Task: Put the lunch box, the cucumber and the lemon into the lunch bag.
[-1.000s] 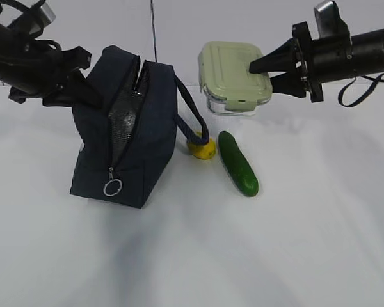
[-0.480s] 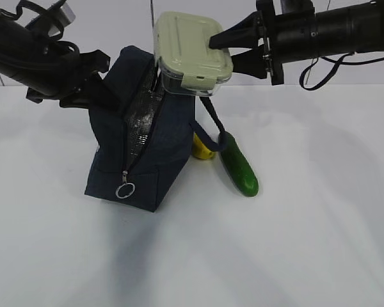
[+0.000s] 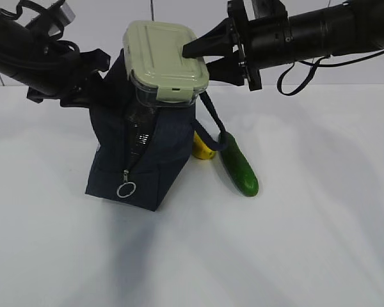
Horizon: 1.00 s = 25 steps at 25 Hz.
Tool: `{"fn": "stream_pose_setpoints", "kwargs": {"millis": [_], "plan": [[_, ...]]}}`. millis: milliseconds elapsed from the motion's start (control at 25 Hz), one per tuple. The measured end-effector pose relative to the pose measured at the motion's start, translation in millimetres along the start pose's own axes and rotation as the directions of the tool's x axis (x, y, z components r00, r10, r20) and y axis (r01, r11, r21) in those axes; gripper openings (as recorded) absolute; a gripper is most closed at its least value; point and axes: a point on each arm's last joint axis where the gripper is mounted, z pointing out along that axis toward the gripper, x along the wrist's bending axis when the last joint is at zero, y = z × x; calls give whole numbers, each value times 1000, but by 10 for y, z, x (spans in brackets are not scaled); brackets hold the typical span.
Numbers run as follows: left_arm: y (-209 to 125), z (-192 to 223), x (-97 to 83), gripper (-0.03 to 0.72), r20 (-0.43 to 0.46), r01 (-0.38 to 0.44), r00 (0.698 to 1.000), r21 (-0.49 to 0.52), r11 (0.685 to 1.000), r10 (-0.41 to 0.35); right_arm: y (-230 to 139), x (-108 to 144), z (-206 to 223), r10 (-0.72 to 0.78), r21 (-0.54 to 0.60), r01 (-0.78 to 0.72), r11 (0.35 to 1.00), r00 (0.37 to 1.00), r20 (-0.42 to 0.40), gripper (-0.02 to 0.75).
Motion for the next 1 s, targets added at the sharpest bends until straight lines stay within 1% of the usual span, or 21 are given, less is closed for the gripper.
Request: {"fn": "stream_pose_setpoints", "kwargs": {"millis": [320,480,600,760,1000], "plan": [[0,0,-19,18,20,21,1000,0,1000,-21,33,-118,-1,-40,-33,44,998,990,134,354],[0,0,-23,18,25,25,999,0,1000,-25,32,-154,28,-35,-35,41,999,989,143,354],[0,0,-26,18,28,28,999,1,1000,-28,-24,-264,156,-18,-4,19,1000,989,147,354],[0,0,-30,17,33,33,999,1,999,-33,-116,-384,323,-40,48,32,998,984,176,354],[-13,-1,-49,17,53,46,997,16,999,-47,-189,-501,487,-53,69,40,997,982,182,354]]}}
